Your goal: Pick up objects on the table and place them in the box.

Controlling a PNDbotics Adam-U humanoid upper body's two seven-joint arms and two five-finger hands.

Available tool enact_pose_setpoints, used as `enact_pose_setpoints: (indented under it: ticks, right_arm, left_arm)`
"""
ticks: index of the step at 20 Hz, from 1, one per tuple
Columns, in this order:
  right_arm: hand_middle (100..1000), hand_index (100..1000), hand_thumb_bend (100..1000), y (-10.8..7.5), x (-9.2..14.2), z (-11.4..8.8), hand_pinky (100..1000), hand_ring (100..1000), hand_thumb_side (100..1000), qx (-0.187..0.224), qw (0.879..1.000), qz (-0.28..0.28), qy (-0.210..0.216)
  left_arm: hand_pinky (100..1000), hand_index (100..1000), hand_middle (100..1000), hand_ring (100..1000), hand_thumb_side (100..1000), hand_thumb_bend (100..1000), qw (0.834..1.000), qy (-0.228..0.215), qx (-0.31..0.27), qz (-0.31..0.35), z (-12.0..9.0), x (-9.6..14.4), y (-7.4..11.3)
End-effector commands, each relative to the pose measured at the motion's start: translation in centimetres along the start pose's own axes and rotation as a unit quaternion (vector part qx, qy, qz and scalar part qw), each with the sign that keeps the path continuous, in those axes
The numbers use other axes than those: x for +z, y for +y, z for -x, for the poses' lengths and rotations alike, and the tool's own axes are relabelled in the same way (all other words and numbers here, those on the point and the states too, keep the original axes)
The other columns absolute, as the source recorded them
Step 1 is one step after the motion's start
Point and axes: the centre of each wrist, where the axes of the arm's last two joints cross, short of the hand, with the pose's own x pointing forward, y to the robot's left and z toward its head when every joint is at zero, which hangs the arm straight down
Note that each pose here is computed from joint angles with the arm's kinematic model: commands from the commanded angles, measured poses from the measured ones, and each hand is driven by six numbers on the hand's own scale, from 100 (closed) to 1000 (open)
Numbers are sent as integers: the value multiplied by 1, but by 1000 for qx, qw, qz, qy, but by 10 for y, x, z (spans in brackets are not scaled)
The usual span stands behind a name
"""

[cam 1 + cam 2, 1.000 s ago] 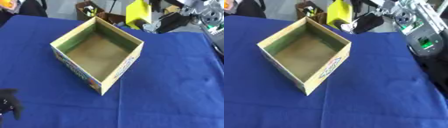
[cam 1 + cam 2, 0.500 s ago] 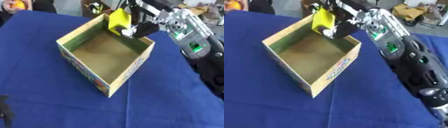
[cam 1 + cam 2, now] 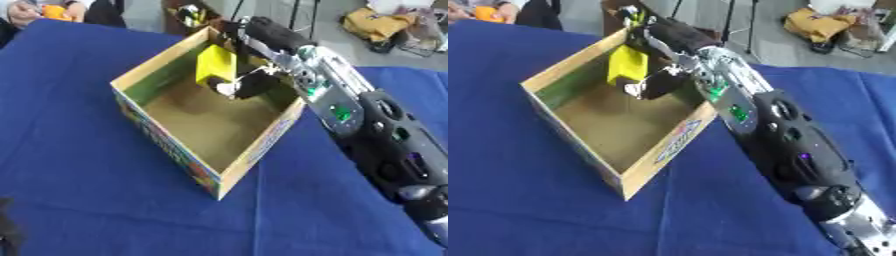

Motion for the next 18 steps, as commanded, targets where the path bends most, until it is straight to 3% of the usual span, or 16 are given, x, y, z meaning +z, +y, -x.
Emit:
enact_pose_setpoints:
  ticks: [1,4,6,7,8,9,10,12,13,14,18]
  right_arm:
    - [268,380,100,-6,-6,-3,547,505,405,35,999,6,-2]
    - [276,390,100,0,-8,-5,551,511,389,56,998,-4,-2]
    - [307,438,100,2,-9,-6,570,534,407,64,998,-10,-2]
    - [346,506,100,3,-9,-6,577,555,427,69,998,-13,-3]
    - [346,506,100,2,-9,-7,577,555,427,72,997,-14,-4]
    - [501,708,100,2,-9,-7,634,633,504,77,997,-18,-4]
    - [551,774,100,2,-9,-8,656,669,558,83,996,-27,-6]
    - [603,812,100,0,-9,-9,673,705,608,91,995,-37,-8]
    - [729,918,100,-1,-9,-9,735,788,762,93,995,-38,-9]
    - [756,946,109,-3,-9,-10,758,812,808,96,995,-38,-10]
    - [834,986,262,-7,-8,-12,854,892,942,108,994,-34,-13]
  left_arm:
    - [231,656,397,387,1000,100,1000,-13,3,6,-6,-3,-2]
    - [231,656,397,387,1000,100,1000,-13,4,6,-6,-3,-2]
    - [232,657,397,387,1000,100,1000,-13,4,6,-6,-3,-2]
    - [232,657,398,387,1000,100,1000,-13,4,6,-6,-3,-1]
    - [232,657,398,387,1000,100,1000,-13,4,6,-6,-3,-1]
    - [232,657,398,388,1000,100,1000,-13,3,6,-6,-3,-1]
    - [233,657,398,388,1000,100,1000,-13,4,7,-6,-3,-1]
    - [233,657,398,388,1000,100,1000,-12,4,8,-6,-3,-1]
    - [233,657,398,388,1000,100,1000,-12,3,8,-6,-3,-1]
    - [233,657,398,388,1000,100,1000,-12,3,8,-6,-3,-1]
    - [234,657,399,389,1000,100,1000,-11,3,9,-6,-3,-1]
